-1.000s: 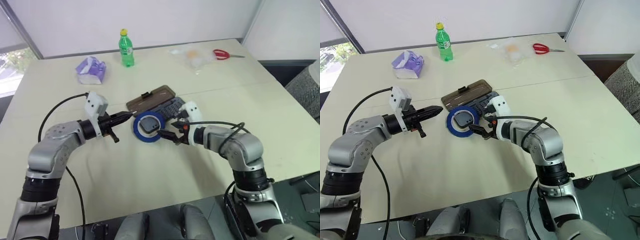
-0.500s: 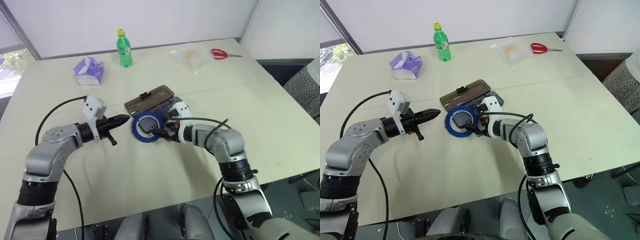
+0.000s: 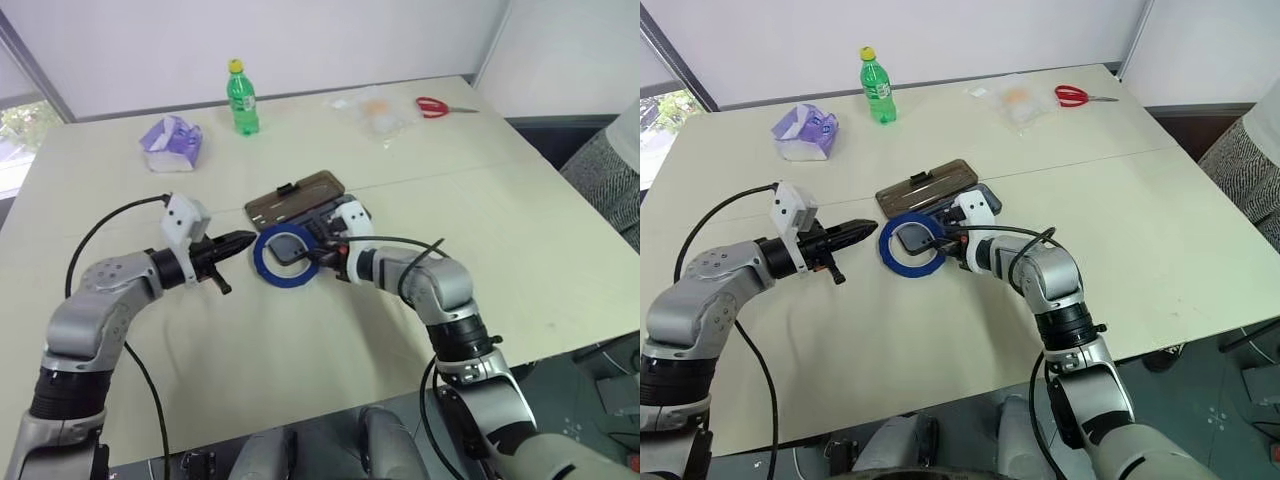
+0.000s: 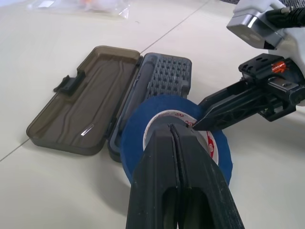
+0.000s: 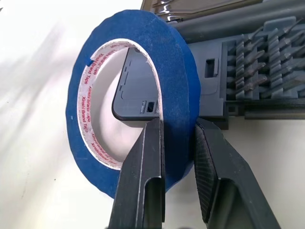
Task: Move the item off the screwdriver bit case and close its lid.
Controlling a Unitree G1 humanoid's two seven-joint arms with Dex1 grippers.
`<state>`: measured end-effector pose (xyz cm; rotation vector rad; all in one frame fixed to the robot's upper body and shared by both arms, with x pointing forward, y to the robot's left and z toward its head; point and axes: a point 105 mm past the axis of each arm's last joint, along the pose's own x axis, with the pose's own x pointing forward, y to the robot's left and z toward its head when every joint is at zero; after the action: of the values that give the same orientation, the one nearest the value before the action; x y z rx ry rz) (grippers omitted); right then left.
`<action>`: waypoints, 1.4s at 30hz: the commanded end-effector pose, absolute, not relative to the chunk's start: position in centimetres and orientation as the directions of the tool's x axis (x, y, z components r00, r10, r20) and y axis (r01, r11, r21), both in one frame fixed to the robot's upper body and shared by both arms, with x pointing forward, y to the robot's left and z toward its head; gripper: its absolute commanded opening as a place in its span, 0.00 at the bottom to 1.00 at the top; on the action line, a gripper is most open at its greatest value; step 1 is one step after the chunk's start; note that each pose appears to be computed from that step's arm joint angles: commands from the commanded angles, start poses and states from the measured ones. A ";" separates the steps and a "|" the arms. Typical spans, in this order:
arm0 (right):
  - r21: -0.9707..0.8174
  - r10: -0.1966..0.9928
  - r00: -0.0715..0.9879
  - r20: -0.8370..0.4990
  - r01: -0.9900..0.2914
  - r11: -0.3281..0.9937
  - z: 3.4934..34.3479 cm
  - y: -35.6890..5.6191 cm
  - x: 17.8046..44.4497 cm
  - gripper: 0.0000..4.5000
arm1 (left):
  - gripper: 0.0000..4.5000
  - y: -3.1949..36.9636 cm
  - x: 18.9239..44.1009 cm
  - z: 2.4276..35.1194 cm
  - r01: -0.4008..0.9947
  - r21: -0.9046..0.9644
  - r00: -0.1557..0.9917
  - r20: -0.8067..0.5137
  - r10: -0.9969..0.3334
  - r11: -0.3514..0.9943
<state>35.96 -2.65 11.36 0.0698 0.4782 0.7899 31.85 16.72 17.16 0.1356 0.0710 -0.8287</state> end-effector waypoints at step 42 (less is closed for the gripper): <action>0.319 -0.565 0.782 -0.262 0.623 0.714 18.6 -36.4 38.8 0.06 | 0.00 15.2 32.9 17.6 0.734 0.126 0.677 -0.047 -0.735 0.668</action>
<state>38.29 -36.68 16.72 0.3888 0.2089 -0.6862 33.04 15.43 16.58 0.1220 0.0376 -0.8191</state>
